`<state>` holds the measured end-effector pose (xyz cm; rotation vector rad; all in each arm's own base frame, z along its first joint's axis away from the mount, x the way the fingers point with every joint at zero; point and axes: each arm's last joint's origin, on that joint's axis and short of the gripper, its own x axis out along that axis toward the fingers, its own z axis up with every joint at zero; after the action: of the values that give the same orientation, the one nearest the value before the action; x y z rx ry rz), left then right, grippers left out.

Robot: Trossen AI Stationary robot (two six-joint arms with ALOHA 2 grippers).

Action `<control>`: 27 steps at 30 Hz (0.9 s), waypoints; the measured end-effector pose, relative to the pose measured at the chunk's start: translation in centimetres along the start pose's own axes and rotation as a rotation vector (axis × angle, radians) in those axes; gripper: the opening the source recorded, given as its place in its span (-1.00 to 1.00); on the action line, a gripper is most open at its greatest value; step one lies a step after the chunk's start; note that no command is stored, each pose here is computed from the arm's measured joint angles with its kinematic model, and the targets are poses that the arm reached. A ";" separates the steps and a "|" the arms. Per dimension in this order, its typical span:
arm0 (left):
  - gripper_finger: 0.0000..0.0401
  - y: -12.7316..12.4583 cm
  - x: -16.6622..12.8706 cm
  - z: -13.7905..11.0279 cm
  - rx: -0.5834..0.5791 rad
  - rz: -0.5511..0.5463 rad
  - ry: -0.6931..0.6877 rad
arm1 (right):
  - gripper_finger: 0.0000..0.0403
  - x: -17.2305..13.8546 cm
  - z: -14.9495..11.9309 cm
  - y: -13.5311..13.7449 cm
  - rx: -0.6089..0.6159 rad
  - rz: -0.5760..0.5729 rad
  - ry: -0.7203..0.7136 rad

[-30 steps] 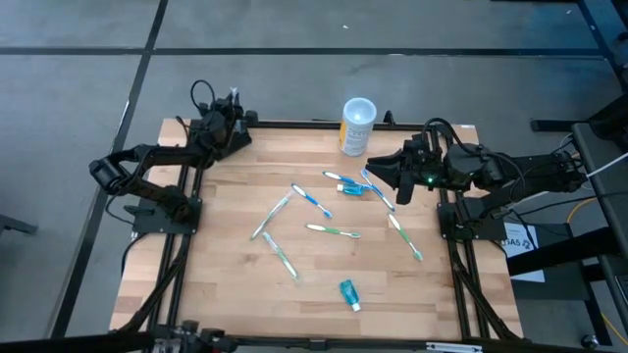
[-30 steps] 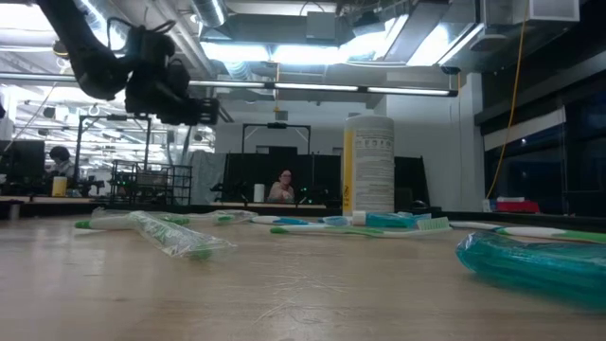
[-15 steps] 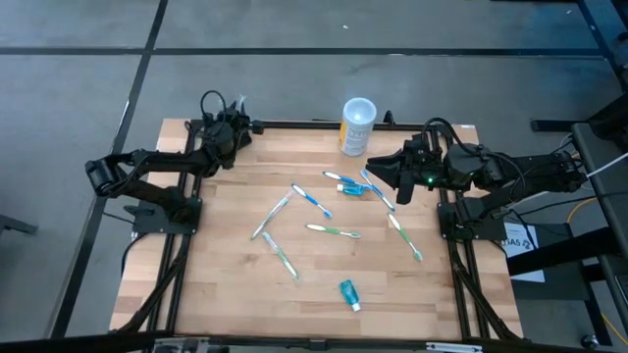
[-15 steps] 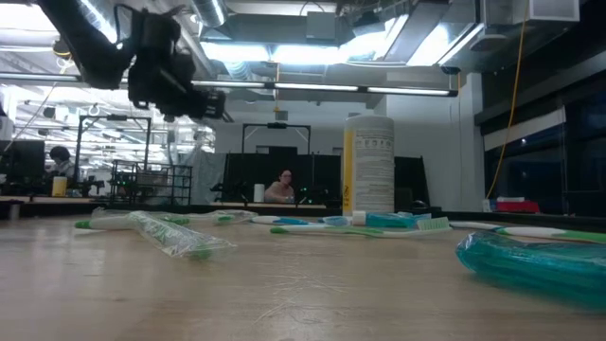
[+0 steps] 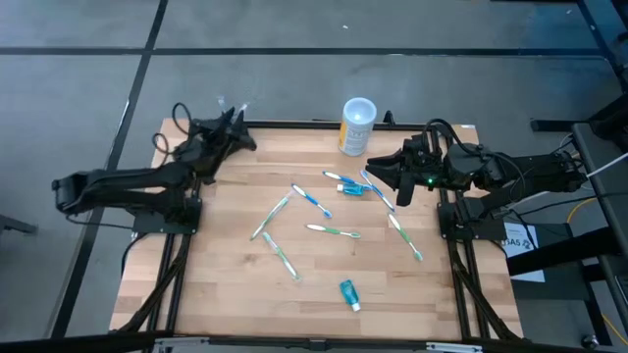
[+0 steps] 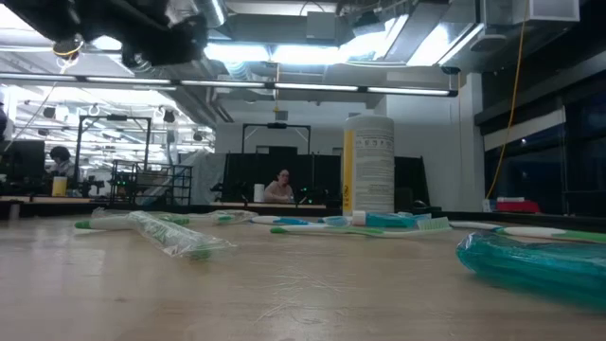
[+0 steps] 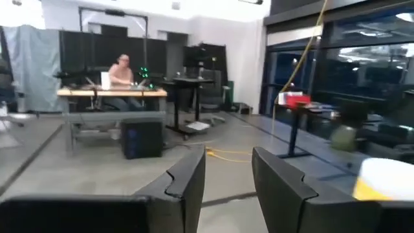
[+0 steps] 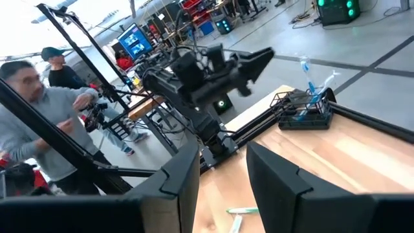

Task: Pick & Place toothbrushing station
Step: Put the blue toothbrush into the right section of the black organizer

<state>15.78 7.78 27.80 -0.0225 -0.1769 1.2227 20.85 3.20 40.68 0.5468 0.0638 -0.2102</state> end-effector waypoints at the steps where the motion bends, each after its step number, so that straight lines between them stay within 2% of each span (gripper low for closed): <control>1: -0.40 0.3 -0.5 0.3 0.007 0.018 0.011 | -0.35 0.0 0.1 0.0 -0.005 0.004 -0.006; 4: -0.43 0.9 -1.0 1.2 0.081 0.126 0.067 | -0.35 0.0 0.3 0.2 -0.023 0.021 -0.029; 6: -0.44 1.1 -0.7 1.6 0.153 0.148 0.115 | -0.35 0.0 0.4 0.3 -0.032 0.032 -0.036; 11: -0.43 0.9 1.9 2.7 0.248 0.125 0.275 | -0.35 0.0 0.4 0.3 -0.031 0.036 -0.039; 17: -0.35 0.7 6.4 4.7 0.273 0.091 0.428 | -0.35 -0.1 0.7 0.7 -0.039 0.073 -0.068; 21: -0.25 2.0 9.7 4.1 0.274 0.102 0.654 | -0.35 -0.2 0.8 1.0 -0.060 0.088 -0.086; 27: -0.09 3.0 13.3 3.8 0.319 0.073 0.732 | -0.35 -0.4 0.8 1.4 -0.089 0.092 -0.115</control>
<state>16.82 20.92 32.80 -0.1963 0.6603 1.2315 20.76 4.00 42.15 0.4473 -0.0632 -0.1475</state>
